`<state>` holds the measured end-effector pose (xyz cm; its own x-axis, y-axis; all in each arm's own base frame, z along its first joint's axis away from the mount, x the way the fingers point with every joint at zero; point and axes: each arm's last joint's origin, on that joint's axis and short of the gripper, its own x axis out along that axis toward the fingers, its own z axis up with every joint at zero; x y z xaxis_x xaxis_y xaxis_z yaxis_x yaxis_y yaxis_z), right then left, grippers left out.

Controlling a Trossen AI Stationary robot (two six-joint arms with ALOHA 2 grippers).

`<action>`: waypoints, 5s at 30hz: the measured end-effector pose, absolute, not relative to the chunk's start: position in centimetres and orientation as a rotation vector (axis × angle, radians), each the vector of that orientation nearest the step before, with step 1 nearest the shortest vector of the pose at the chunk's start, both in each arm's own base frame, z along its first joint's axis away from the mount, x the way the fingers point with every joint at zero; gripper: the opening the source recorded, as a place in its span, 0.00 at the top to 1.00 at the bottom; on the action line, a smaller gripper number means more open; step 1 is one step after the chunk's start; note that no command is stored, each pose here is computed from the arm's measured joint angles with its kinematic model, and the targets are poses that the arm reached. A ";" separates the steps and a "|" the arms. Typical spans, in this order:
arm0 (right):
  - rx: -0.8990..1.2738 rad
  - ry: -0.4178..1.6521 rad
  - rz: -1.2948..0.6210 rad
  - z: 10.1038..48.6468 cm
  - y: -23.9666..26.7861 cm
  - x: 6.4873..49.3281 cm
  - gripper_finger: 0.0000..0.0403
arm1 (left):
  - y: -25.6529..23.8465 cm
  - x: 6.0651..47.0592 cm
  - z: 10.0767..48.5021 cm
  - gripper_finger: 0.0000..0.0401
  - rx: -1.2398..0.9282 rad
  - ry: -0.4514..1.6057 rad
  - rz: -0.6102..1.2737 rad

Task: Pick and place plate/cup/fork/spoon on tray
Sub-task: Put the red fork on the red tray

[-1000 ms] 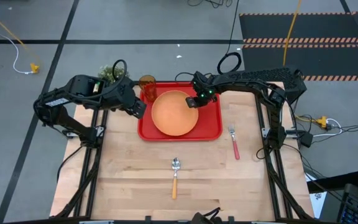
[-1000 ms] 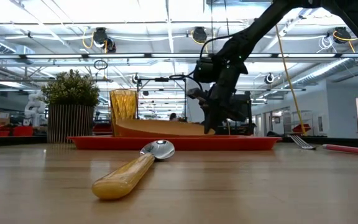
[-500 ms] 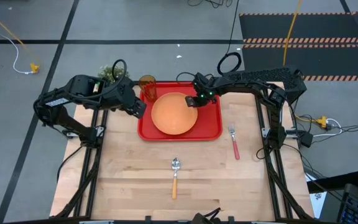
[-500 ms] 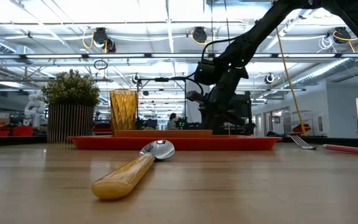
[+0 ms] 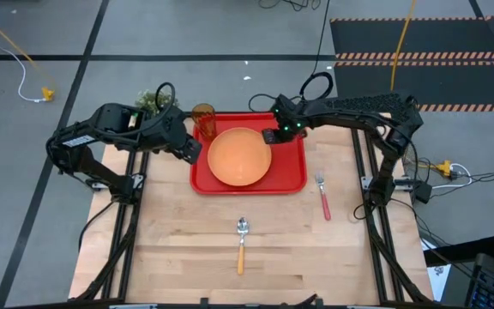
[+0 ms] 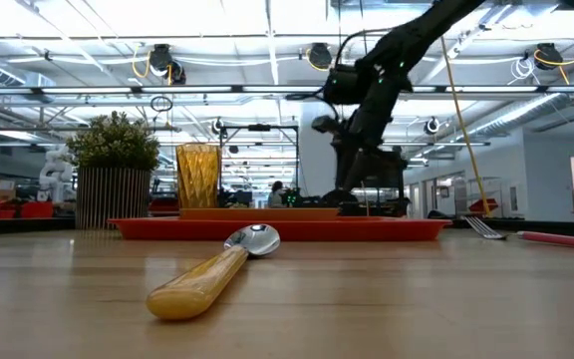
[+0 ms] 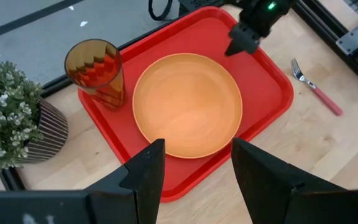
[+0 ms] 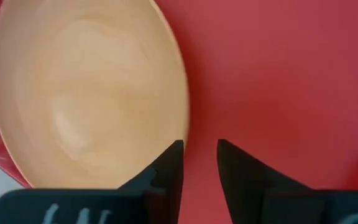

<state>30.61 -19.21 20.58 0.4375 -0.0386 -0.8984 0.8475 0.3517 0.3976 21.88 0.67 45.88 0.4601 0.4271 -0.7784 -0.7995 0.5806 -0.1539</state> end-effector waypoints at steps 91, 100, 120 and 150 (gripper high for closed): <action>1.093 1.198 -0.998 14.2 -2.1 15.4 0.42 | 0.7 21.9 45.9 0.54 -0.469 0.781 0.779; 1.086 1.231 -1.019 13.8 -2.1 15.4 0.61 | 0.8 21.9 45.9 0.54 -0.467 0.776 0.787; 1.085 1.263 -1.018 13.5 -2.1 15.5 0.90 | 0.8 21.9 46.0 0.54 -0.462 0.764 0.806; 1.294 1.082 -0.894 17.7 -2.2 18.5 0.93 | 0.9 21.9 46.0 0.54 -0.416 0.766 0.809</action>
<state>18.50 -2.22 17.75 0.2802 0.0695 -0.9574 0.9534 0.0962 0.2860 21.88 0.87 45.99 0.4490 0.4901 -0.7472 -0.7728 0.6327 -0.0494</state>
